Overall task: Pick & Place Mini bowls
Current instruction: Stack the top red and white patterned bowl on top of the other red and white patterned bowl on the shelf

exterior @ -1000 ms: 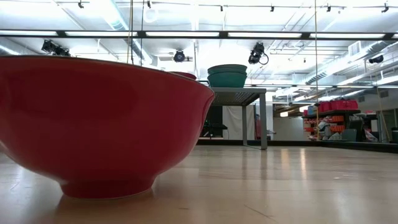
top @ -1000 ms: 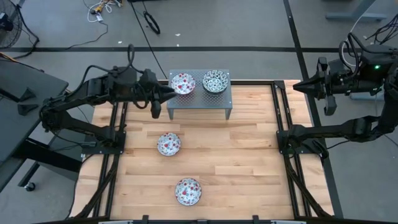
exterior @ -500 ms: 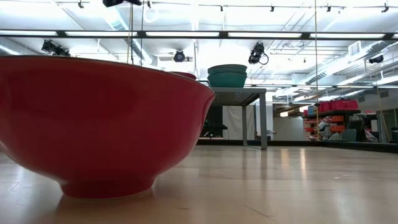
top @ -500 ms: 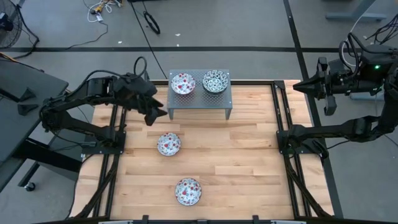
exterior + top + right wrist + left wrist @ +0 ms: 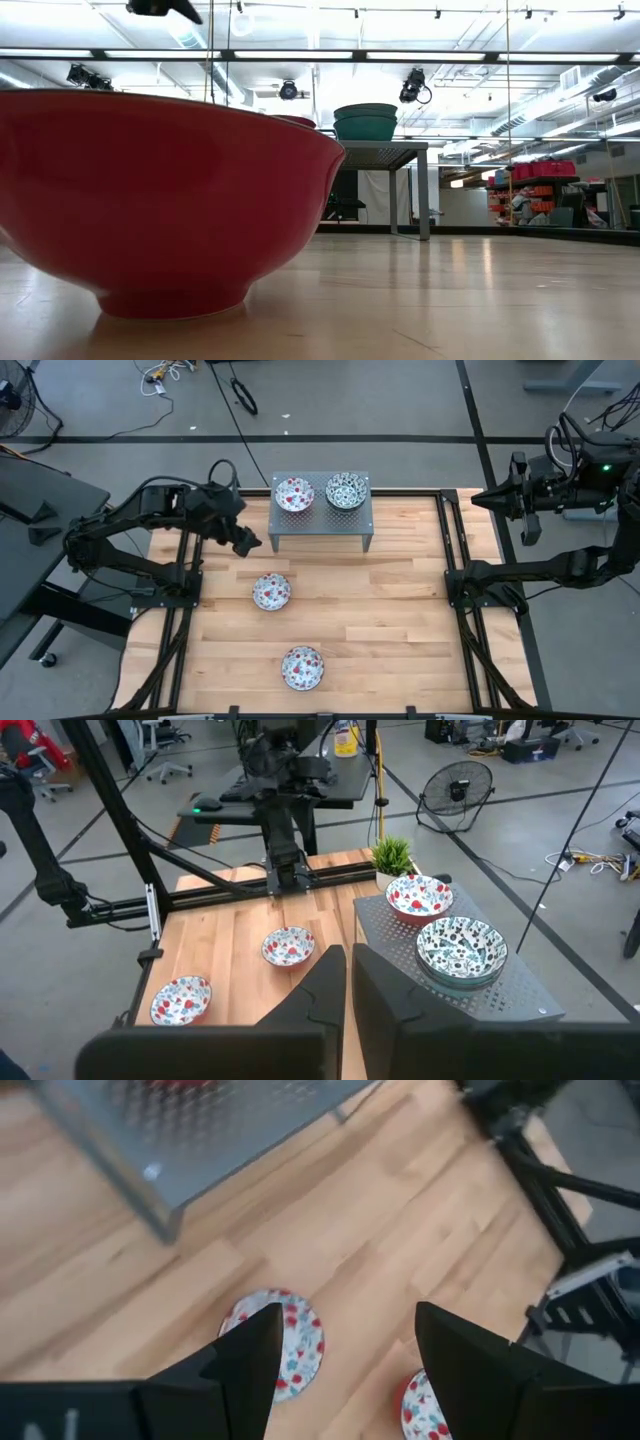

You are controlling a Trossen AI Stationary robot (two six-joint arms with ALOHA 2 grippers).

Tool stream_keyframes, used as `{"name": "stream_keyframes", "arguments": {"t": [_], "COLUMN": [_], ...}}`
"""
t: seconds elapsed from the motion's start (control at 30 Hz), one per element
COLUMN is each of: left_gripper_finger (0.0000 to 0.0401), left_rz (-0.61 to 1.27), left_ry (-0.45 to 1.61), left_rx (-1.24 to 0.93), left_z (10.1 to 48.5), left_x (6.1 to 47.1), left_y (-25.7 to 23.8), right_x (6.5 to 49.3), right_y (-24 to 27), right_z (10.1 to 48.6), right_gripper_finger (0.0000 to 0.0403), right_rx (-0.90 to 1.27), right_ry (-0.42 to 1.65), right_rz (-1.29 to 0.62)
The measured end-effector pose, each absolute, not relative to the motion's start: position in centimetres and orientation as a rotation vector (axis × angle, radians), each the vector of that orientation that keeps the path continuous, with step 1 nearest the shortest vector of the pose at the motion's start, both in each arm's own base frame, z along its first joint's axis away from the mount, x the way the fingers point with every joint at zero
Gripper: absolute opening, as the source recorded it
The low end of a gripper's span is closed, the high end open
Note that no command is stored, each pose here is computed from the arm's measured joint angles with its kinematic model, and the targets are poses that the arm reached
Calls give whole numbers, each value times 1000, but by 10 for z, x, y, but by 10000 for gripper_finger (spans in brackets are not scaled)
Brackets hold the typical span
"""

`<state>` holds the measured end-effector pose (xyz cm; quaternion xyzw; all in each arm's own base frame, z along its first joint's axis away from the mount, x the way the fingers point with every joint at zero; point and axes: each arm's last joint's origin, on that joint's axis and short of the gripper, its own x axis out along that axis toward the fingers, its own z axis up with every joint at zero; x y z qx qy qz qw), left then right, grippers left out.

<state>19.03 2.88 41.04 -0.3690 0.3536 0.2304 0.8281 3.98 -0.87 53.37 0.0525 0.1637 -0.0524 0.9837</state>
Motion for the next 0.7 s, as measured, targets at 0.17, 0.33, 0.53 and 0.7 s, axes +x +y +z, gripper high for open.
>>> {"name": "stream_keyframes", "arguments": {"t": [0.17,0.33,0.53,0.7], "left_gripper_finger": [239,240,241,241], "left_rz": [584,629,640,622], "left_ry": [846,960,1092,1219], "left_rx": [-881,-859,-822,-737], "left_z": [400,387,369,352], "left_x": [191,202,222,239], "left_y": [29,30,32,31], "right_x": [40,40,40,40], "right_y": [-9,-9,-9,-9], "right_z": [534,534,534,534], "right_gripper_finger": [25,25,25,25], "right_rx": [105,105,102,102], "right_ry": [329,329,322,321], "right_rz": [-106,-105,-105,-105]}}
